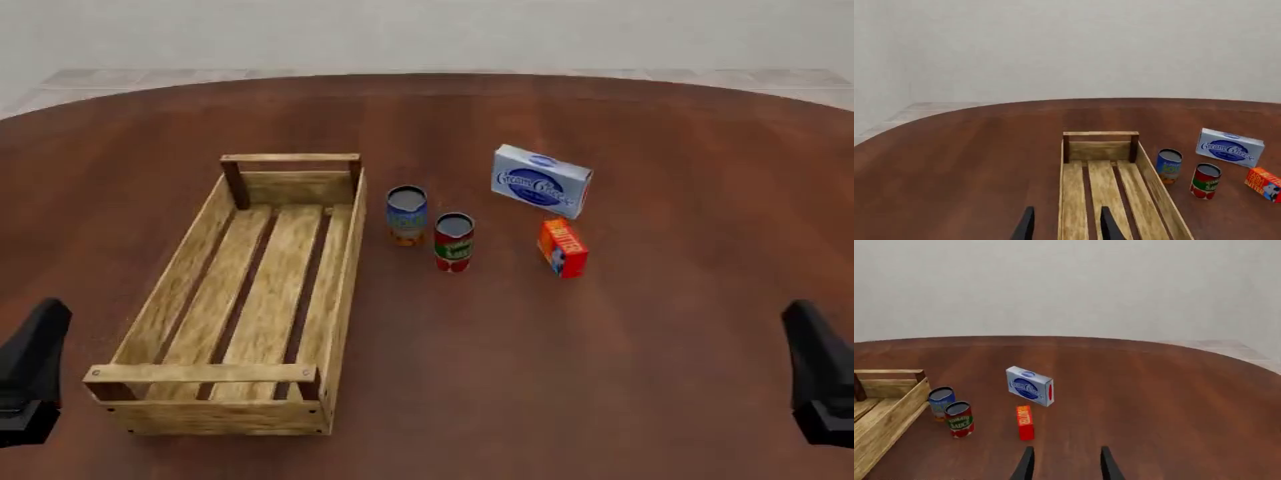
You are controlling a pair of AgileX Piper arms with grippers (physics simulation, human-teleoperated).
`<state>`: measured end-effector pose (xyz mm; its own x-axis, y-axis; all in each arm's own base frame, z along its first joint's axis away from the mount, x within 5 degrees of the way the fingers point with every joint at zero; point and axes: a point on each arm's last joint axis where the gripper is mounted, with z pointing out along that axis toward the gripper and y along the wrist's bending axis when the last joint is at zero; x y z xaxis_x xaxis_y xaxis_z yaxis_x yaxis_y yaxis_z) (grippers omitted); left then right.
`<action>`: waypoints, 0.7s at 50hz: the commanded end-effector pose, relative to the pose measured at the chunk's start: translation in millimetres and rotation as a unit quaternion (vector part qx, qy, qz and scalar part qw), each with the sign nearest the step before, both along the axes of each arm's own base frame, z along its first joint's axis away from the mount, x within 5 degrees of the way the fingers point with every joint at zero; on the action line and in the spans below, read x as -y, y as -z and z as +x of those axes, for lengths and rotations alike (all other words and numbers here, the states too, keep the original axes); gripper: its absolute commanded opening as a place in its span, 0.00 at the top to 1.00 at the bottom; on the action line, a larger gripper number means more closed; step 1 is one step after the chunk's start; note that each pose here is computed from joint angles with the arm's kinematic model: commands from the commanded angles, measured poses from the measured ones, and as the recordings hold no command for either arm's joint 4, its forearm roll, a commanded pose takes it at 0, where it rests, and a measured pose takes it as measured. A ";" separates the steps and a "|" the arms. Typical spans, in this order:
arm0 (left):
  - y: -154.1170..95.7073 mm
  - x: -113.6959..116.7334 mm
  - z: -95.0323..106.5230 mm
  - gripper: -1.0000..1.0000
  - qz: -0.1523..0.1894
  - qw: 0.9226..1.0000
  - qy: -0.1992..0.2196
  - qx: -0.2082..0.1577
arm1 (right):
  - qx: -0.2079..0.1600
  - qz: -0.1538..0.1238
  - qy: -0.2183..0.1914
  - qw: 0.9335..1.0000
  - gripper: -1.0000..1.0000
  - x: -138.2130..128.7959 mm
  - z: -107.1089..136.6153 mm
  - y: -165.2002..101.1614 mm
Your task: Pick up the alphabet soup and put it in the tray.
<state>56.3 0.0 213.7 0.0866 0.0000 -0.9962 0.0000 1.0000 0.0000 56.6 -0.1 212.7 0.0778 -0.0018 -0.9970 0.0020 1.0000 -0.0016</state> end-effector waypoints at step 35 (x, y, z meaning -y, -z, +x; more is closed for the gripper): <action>-0.7 0.0 0.3 0.00 0.000 1.000 0.000 0.000 | -0.084 -0.035 -0.006 0.996 0.00 -1.1 46.5 -77.1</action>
